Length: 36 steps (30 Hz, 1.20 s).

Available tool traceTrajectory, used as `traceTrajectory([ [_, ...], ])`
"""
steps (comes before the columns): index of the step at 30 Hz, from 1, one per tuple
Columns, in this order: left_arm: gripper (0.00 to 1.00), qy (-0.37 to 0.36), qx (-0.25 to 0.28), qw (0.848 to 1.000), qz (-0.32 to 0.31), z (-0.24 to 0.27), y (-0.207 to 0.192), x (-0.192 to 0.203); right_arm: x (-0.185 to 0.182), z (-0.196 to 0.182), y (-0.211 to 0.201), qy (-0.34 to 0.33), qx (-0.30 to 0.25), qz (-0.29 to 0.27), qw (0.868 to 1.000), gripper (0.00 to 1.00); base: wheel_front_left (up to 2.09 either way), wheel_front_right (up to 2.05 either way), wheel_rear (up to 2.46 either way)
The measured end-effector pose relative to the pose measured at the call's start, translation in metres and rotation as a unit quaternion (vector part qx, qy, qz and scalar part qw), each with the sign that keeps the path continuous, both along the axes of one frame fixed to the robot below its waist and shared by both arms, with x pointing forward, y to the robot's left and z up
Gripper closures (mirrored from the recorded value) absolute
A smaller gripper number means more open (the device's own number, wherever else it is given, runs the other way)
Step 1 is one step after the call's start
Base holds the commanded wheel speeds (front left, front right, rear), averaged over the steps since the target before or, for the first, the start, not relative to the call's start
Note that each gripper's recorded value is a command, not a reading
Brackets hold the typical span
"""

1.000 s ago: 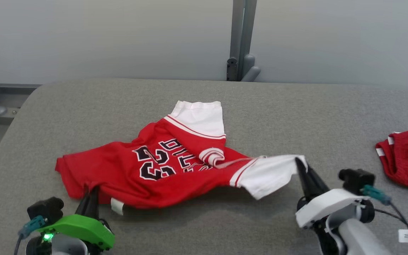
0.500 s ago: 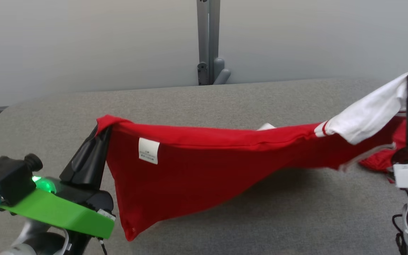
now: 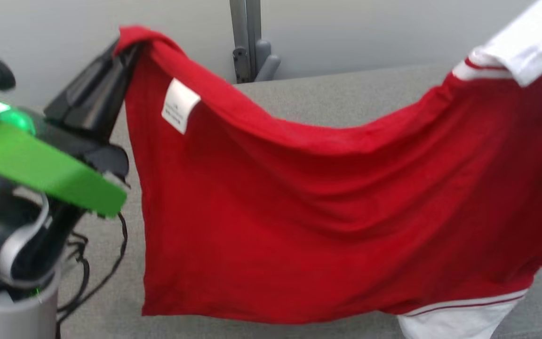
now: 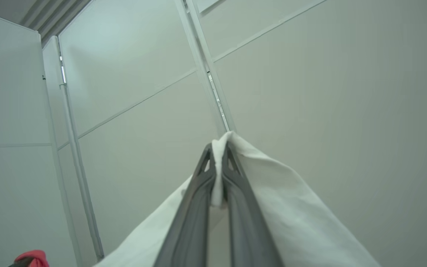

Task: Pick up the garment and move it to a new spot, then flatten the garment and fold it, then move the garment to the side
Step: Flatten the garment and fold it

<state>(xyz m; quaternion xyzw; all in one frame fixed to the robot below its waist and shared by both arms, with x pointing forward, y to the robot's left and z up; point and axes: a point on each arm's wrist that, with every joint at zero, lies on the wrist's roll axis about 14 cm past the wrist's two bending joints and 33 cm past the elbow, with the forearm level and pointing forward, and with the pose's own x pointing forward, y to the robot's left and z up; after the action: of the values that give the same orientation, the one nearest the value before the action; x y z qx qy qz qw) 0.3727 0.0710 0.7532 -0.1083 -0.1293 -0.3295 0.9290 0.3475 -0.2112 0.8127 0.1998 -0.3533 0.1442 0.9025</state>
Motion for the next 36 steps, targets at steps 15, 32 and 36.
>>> traceTrajectory([
  [15,1.0,0.077,0.074,0.977,0.184,-0.029,0.052,0.28,0.262,0.008,0.051,0.086,-0.041,-0.014,0.995,1.0,0.0,0.0,0.0],
  [32,1.0,0.139,0.119,0.956,0.23,-0.298,0.088,0.346,0.322,-0.282,0.123,0.278,-0.095,0.074,0.953,1.0,0.0,0.0,0.0],
  [36,1.0,0.195,0.109,0.947,0.231,-0.343,0.097,0.309,0.272,-0.338,0.104,0.341,-0.083,0.082,0.933,1.0,0.0,0.0,0.0],
])
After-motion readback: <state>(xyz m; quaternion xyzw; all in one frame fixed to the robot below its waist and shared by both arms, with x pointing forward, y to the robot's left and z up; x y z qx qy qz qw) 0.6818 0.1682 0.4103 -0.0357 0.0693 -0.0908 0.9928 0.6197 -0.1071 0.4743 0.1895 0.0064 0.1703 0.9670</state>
